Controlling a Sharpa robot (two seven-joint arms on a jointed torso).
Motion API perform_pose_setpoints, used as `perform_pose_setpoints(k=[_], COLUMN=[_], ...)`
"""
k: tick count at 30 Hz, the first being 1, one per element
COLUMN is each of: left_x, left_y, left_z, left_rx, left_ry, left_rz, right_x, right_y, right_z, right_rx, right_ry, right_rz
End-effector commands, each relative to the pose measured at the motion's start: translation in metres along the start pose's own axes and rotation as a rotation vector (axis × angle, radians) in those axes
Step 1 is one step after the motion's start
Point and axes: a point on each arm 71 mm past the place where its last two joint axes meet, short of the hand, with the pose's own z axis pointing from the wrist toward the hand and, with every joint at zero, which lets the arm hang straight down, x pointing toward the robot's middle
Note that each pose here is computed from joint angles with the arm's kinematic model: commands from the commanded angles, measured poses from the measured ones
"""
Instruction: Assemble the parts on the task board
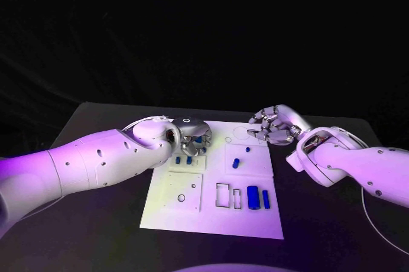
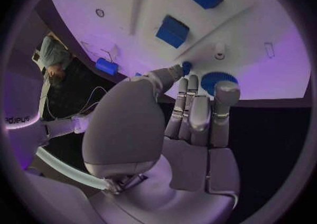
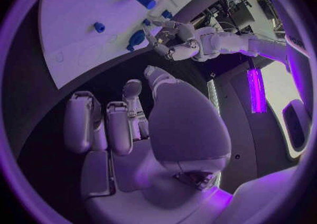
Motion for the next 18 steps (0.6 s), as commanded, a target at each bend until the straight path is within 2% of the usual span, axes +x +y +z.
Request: perform_pose_setpoints(k=[1, 18], left_x=[0.0028, 0.0094], left_y=[-0.0008, 0.0005], left_z=[0.0016, 0.0053], left_rx=[-0.001, -0.017], left_ry=[0.033, 0.074], left_rz=[0.004, 0.001], right_x=[0.0012, 0.0013], right_y=[0.0014, 0.0015], right_z=[-0.0001, 0.0001], right_rx=[-0.014, -0.014], right_ry=[0.009, 0.009], right_rz=[-0.009, -0.008])
